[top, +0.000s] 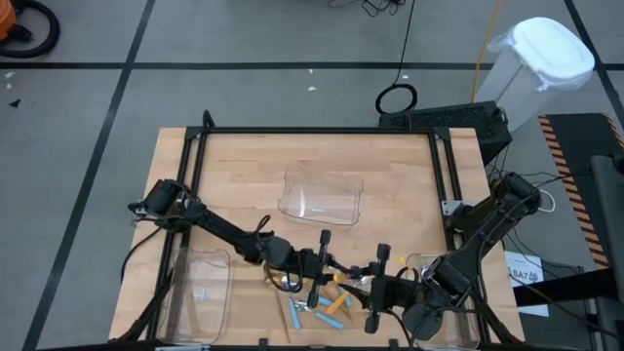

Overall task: Sort silverware by color (type)
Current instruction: Put the yellow spoon into the bottom right transparent bin

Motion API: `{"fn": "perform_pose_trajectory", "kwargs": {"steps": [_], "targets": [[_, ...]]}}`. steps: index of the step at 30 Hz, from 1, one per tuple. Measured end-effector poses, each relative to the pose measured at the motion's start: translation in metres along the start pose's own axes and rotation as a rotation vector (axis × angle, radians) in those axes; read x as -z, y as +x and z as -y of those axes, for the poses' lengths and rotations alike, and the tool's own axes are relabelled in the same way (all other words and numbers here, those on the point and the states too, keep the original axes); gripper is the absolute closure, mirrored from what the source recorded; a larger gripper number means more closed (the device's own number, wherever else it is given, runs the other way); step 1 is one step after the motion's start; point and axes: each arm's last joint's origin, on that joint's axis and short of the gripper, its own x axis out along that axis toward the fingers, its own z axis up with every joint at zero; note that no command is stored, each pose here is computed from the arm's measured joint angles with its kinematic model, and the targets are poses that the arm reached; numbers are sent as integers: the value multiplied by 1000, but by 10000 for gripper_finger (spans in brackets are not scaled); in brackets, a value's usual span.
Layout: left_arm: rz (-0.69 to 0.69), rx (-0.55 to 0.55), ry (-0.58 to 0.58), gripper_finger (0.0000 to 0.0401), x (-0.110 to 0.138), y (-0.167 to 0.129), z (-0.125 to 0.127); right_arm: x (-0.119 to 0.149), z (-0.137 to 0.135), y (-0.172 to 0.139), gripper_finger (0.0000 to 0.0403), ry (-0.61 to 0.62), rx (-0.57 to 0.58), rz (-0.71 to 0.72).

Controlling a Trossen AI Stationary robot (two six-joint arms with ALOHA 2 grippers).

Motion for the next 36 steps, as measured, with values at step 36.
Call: {"fn": "perform_pose_trajectory", "kwargs": {"steps": [36], "targets": [[-491,-426,441,376,33,-9,-14,10,-10,-23,261,164,29,-1]]}}
